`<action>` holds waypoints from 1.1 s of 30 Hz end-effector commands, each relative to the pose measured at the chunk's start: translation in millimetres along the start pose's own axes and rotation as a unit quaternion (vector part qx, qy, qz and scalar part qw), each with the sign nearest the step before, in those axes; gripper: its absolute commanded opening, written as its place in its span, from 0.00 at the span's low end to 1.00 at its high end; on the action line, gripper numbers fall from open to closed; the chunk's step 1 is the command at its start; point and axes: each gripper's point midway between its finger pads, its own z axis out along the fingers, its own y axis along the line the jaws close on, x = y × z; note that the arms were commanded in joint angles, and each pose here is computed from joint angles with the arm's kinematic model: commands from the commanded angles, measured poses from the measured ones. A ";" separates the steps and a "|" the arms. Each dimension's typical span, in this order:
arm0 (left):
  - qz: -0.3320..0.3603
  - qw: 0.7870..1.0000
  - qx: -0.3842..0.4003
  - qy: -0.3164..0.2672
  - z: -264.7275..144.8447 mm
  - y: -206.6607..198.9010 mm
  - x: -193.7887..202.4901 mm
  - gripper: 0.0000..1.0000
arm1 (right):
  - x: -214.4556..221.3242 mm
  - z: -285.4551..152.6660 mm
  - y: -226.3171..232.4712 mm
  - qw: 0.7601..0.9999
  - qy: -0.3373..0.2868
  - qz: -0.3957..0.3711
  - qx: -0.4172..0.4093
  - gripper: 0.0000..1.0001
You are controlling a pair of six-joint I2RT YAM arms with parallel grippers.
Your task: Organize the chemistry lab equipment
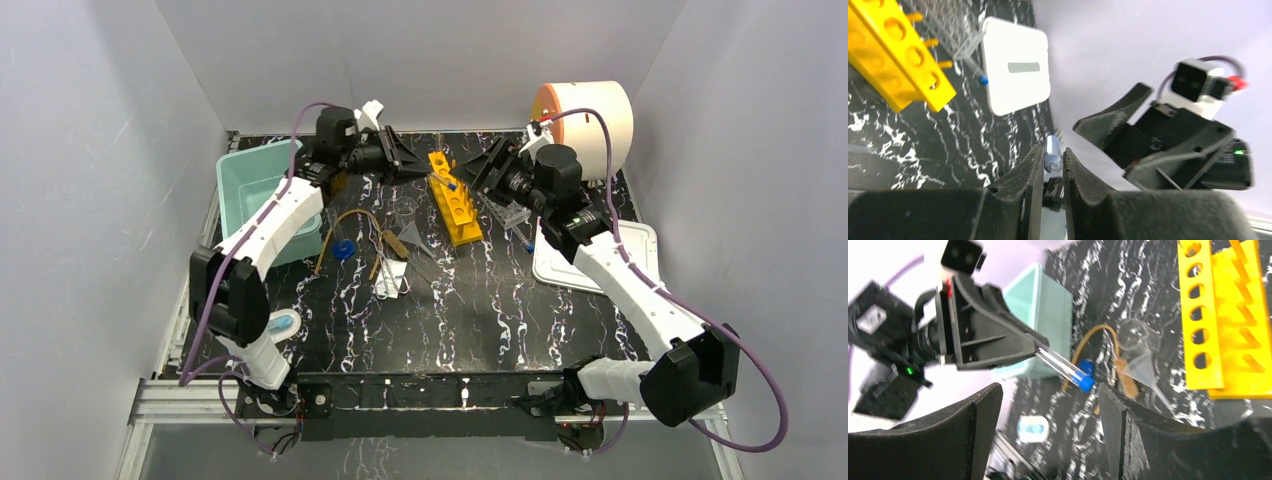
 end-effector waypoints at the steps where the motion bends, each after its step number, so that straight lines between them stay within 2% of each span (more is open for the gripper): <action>1: -0.010 0.993 0.069 -0.099 -30.2 -56.1 -32.0 0.00 | -43.5 2.6 28.1 0.989 -0.090 0.112 -0.036 0.78; 6: -0.055 0.985 0.114 -0.119 -37.7 -79.6 -40.7 0.00 | -53.8 5.5 48.6 0.978 -0.090 0.172 -0.073 0.77; 11: -0.138 0.969 0.167 -0.119 -42.1 -90.6 -42.9 0.00 | -73.2 4.5 64.4 0.969 -0.123 0.184 -0.109 0.74; 15: -0.154 0.962 0.189 -0.127 -45.4 -94.5 -45.2 0.00 | -79.8 7.2 74.4 0.966 -0.126 0.186 -0.130 0.60; 17: -0.160 0.959 0.196 -0.129 -46.8 -95.3 -45.6 0.00 | -77.0 10.6 73.6 0.965 -0.117 0.195 -0.130 0.57; 25: -0.194 0.950 0.215 -0.117 -48.8 -91.2 -39.1 0.00 | -72.2 19.3 74.1 0.961 -0.099 0.220 -0.132 0.58; 33: -0.207 0.947 0.221 -0.109 -48.0 -87.0 -35.4 0.00 | -71.6 28.8 73.8 0.961 -0.092 0.225 -0.135 0.38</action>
